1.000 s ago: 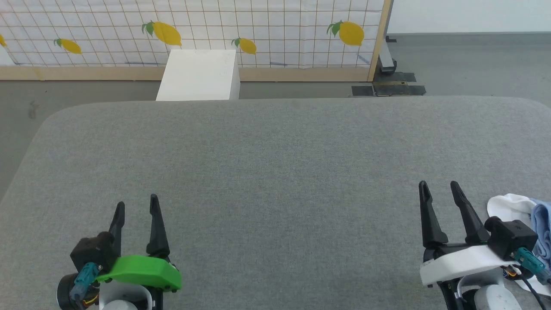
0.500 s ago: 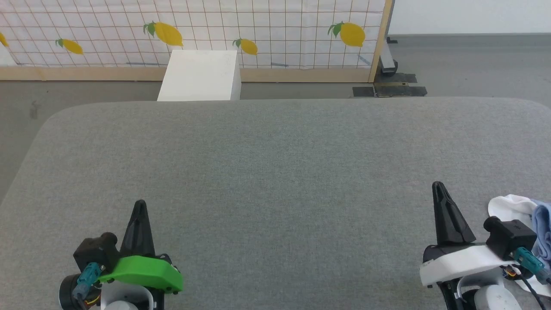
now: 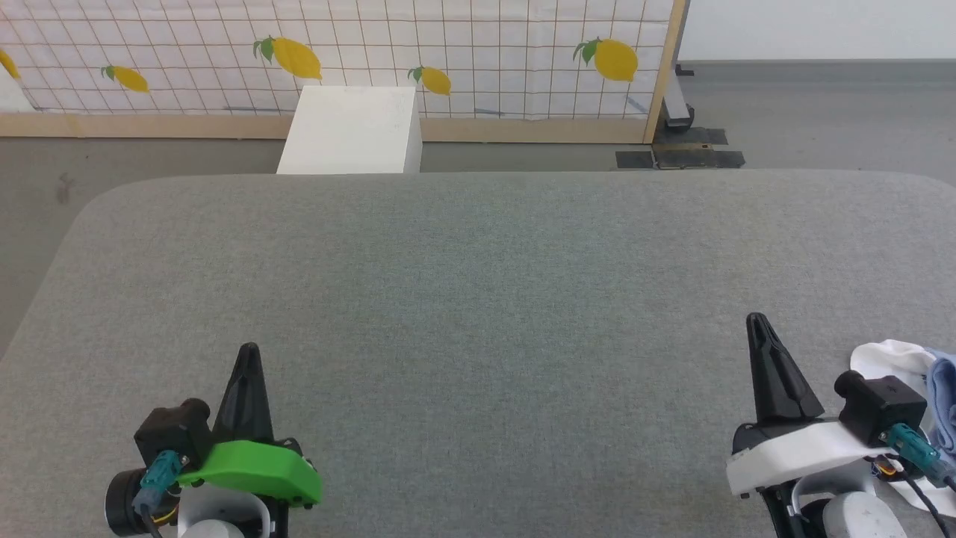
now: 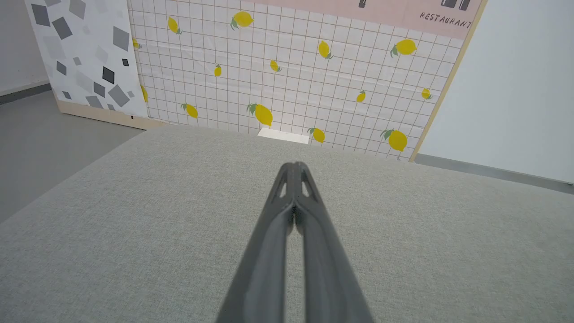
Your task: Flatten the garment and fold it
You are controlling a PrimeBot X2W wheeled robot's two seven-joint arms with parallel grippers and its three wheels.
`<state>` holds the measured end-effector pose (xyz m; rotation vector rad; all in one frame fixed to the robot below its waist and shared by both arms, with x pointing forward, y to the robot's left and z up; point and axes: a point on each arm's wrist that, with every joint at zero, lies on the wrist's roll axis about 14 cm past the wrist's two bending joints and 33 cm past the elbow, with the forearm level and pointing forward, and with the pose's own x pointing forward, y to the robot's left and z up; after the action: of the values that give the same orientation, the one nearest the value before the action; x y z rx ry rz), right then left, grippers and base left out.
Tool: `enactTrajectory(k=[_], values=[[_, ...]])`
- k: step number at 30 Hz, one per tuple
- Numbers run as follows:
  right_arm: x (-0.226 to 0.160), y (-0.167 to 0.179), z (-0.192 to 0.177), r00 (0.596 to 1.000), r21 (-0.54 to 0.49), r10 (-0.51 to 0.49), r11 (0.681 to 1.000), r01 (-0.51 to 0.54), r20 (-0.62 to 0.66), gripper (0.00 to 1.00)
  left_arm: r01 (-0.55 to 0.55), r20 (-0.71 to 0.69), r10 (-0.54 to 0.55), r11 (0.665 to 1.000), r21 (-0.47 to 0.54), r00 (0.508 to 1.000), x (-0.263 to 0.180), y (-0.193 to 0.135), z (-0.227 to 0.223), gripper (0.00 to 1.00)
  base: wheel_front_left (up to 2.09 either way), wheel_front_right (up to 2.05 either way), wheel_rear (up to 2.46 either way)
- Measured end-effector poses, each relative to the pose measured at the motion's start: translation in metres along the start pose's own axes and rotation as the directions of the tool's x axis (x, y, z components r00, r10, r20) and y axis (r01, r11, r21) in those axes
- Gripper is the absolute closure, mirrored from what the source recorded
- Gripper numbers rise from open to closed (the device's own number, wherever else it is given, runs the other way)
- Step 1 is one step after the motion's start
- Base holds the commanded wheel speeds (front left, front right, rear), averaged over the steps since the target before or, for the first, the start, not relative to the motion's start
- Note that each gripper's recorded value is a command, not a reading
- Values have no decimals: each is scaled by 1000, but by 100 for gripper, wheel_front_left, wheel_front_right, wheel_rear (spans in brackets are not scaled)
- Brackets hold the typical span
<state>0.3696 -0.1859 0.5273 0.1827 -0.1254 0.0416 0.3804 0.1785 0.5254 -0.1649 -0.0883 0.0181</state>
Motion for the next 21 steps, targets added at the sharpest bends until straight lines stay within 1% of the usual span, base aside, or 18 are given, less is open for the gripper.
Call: enactTrajectory(k=[21], values=[[3, 6, 0, 999, -38, 23, 999, -24, -25, 100, 12, -9, -12, 999, 35, 1000, 0, -2, 2, 100, 0, 0, 0]])
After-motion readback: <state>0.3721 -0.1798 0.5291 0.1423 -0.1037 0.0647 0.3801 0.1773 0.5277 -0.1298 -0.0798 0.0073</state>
